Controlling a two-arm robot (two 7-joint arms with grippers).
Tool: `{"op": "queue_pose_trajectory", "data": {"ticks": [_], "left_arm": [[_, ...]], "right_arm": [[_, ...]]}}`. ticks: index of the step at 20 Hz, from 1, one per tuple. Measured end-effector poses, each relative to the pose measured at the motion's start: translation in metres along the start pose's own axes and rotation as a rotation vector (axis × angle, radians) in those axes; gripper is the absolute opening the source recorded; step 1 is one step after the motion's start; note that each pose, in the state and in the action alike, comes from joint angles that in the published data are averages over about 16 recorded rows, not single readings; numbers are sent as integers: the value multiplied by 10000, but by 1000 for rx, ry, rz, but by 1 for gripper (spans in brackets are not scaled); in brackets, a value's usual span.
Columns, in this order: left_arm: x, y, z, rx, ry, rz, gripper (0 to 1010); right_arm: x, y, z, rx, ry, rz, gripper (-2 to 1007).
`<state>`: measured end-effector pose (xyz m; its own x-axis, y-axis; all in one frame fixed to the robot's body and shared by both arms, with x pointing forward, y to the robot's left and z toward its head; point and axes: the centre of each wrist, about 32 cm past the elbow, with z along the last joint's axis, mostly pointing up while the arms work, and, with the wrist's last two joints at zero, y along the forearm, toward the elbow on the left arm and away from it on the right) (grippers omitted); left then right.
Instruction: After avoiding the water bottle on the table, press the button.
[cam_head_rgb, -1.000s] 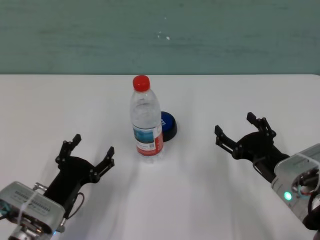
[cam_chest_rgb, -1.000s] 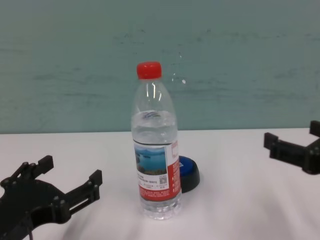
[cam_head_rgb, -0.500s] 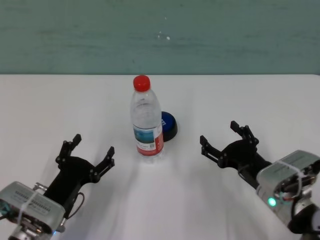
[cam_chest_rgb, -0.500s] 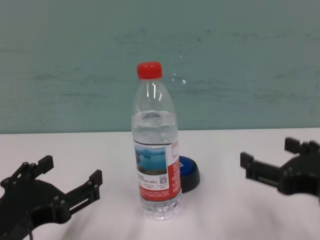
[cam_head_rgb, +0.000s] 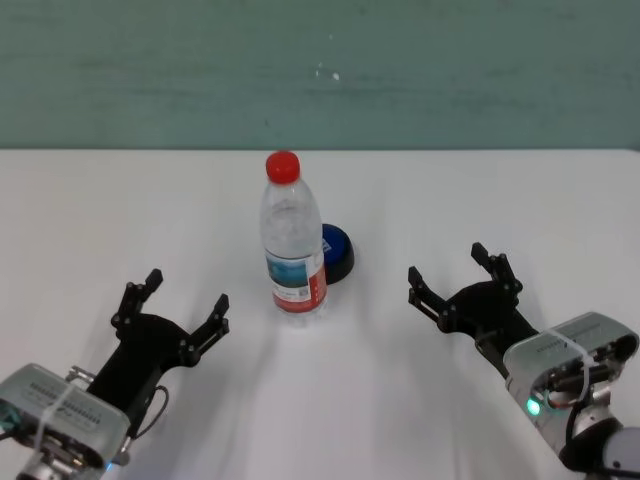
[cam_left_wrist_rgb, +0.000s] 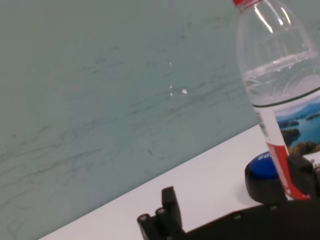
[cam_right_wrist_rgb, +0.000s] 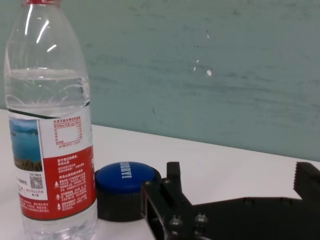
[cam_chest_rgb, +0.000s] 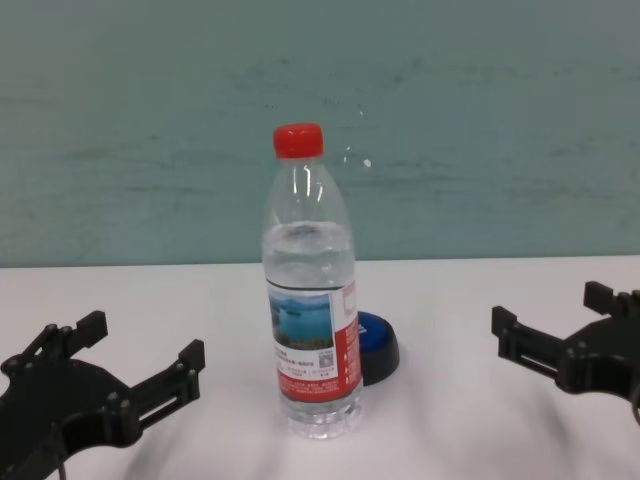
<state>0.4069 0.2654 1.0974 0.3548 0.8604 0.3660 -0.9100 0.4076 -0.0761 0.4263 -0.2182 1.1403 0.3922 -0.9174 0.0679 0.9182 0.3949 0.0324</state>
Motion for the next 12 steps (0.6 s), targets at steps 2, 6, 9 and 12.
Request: {"op": "queue_pose_trajectory", "data": {"ticks": [2, 6, 9, 12], "left_arm": [[0, 0, 0, 0, 0, 0, 1000], [0, 0, 0, 0, 0, 0, 1000], [0, 0, 0, 0, 0, 0, 1000], [0, 0, 0, 0, 0, 0, 1000]], "right_arm": [[-8, 2, -17, 10, 2, -13, 1004], [-15, 2, -38, 24, 10, -28, 1004], [-16, 3, -45, 28, 16, -29, 1004], [-14, 3, -46, 30, 22, -28, 1004]]}}
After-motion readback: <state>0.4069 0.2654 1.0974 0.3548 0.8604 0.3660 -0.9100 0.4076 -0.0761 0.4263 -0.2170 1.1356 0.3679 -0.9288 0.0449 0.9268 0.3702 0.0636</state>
